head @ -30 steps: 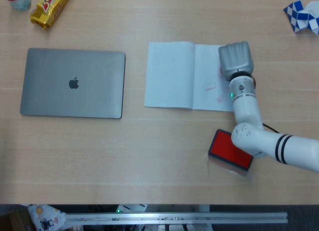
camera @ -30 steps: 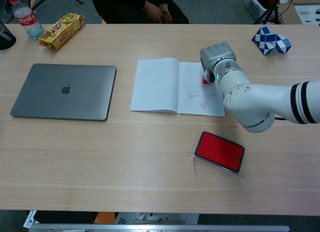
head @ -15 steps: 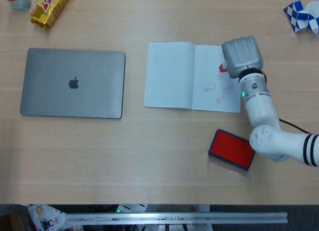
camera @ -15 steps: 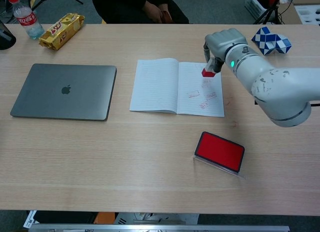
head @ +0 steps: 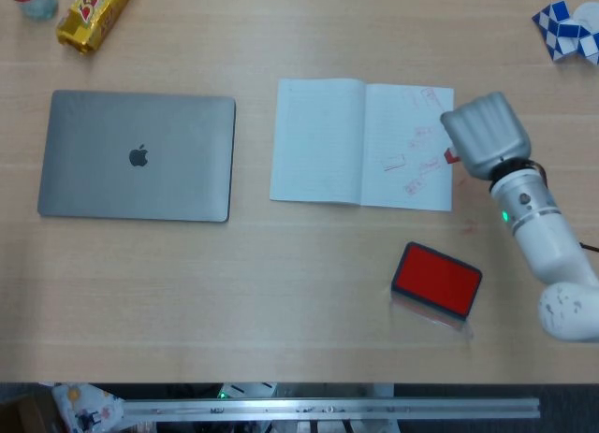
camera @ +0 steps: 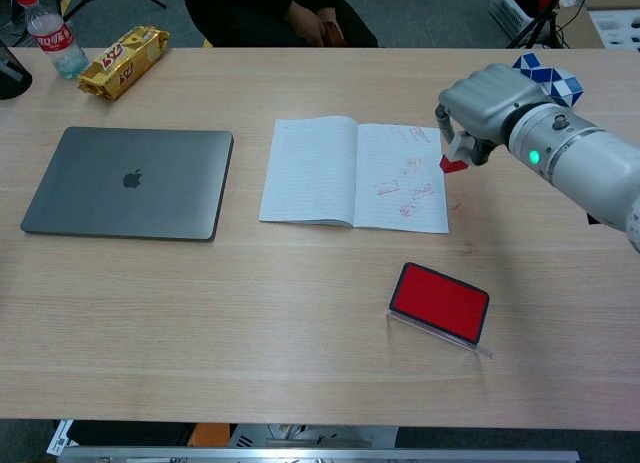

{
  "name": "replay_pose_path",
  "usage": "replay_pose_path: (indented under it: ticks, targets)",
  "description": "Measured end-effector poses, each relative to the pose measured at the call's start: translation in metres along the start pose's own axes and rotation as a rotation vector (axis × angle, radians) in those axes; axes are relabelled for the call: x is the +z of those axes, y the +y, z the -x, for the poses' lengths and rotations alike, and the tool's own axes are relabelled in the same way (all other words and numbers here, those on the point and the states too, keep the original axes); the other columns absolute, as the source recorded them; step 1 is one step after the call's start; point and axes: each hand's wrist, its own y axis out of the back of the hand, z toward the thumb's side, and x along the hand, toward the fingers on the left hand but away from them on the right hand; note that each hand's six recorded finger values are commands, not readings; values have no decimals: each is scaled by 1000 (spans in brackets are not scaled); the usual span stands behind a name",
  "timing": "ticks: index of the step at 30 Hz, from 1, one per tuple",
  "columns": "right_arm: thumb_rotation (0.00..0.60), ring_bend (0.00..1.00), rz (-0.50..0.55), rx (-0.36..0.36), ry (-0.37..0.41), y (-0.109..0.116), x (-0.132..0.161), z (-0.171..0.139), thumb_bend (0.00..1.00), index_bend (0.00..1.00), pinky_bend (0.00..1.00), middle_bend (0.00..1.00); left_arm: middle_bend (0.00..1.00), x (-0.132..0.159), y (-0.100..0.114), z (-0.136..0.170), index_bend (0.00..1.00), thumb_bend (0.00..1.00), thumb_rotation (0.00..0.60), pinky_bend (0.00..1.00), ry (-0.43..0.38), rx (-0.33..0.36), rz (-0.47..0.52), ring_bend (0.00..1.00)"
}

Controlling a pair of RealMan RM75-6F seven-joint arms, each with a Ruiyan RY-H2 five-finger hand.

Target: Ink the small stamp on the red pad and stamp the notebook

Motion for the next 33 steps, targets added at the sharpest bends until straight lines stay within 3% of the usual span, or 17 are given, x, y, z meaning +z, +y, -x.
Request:
replay_pose_path:
  ticks: [14, 23, 33]
  targets:
    - [600, 1000, -154, -57, 65, -51, 8, -22, 355, 682, 1000, 1000, 29, 0, -1, 0, 33, 268, 600, 44, -4, -3, 3, 27]
    - [600, 1000, -141, -64, 72, -79, 15, -21, 310, 682, 1000, 1000, 29, -2, -2, 1, 30, 268, 600, 44, -5, -4, 8, 27]
    - [600, 1000, -133, -88, 78, -90, 20, -22, 270, 662, 1000, 1000, 29, -2, -3, 2, 28, 268, 600, 44, -2, -7, 7, 27]
